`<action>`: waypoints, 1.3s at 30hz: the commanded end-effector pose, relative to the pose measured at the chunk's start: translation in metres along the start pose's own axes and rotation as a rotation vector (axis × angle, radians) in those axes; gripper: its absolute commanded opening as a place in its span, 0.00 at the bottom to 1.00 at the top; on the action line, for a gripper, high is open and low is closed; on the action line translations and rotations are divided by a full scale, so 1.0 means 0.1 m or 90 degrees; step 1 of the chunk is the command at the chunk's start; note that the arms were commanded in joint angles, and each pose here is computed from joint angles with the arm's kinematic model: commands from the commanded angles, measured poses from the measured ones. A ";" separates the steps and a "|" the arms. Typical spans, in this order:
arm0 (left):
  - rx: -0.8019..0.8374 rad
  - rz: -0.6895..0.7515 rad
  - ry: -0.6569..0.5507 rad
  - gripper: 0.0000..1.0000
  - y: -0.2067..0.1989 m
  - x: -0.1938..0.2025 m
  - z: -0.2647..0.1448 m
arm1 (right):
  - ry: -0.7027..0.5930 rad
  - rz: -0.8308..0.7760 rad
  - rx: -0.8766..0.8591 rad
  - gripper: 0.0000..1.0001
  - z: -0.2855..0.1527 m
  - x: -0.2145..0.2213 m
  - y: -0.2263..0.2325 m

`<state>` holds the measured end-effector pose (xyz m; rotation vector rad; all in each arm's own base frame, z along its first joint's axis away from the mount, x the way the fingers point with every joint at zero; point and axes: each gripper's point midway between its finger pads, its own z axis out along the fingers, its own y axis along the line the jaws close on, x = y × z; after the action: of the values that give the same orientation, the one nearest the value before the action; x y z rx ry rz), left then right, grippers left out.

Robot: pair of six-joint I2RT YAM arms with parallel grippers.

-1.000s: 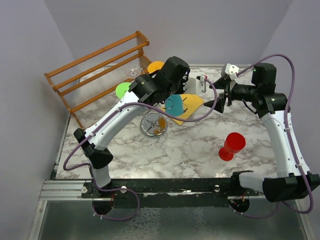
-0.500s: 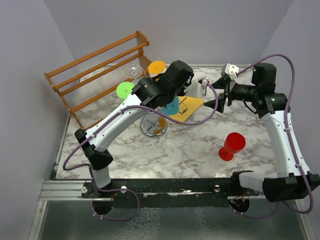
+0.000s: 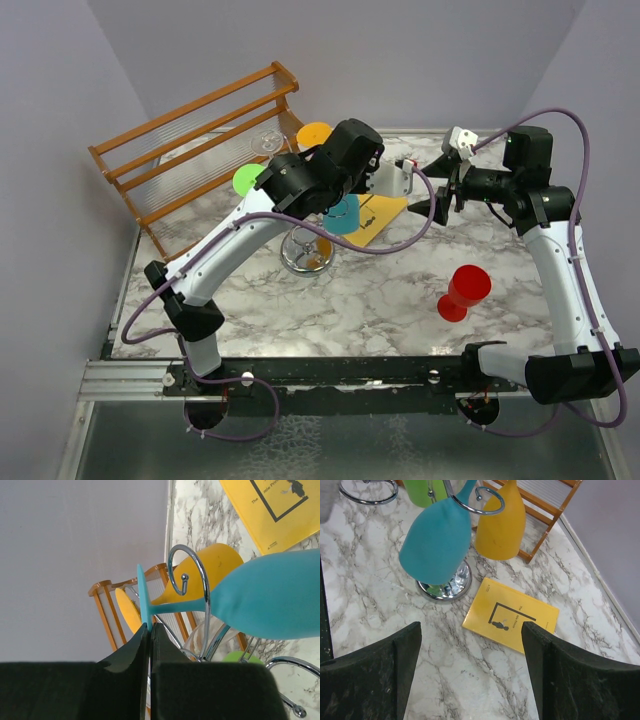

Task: Place the wine glass upside down on the wine glass rack

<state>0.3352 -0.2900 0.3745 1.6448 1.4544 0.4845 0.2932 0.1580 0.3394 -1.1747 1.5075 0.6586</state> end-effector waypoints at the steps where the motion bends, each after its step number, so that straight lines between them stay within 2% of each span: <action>1: -0.003 -0.023 -0.065 0.00 0.09 -0.13 -0.30 | 0.003 -0.007 0.009 0.80 0.00 0.01 -0.04; 11: 0.014 -0.024 -0.110 0.00 0.06 -0.28 -0.34 | 0.003 -0.008 0.010 0.81 -0.01 0.00 -0.03; 22: 0.003 -0.052 -0.148 0.00 0.05 -0.53 -0.14 | -0.001 -0.012 0.012 0.81 -0.03 -0.03 -0.01; 32: -0.023 -0.064 -0.128 0.00 0.07 -0.54 0.02 | -0.002 -0.017 0.016 0.81 -0.05 -0.04 0.01; 39: -0.053 -0.070 -0.087 0.00 0.12 -0.42 0.06 | 0.002 -0.014 0.026 0.81 -0.06 -0.04 -0.01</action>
<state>0.3316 -0.3304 0.3814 1.5729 1.3951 0.3233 0.2920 0.1569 0.3400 -1.1720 1.5084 0.6482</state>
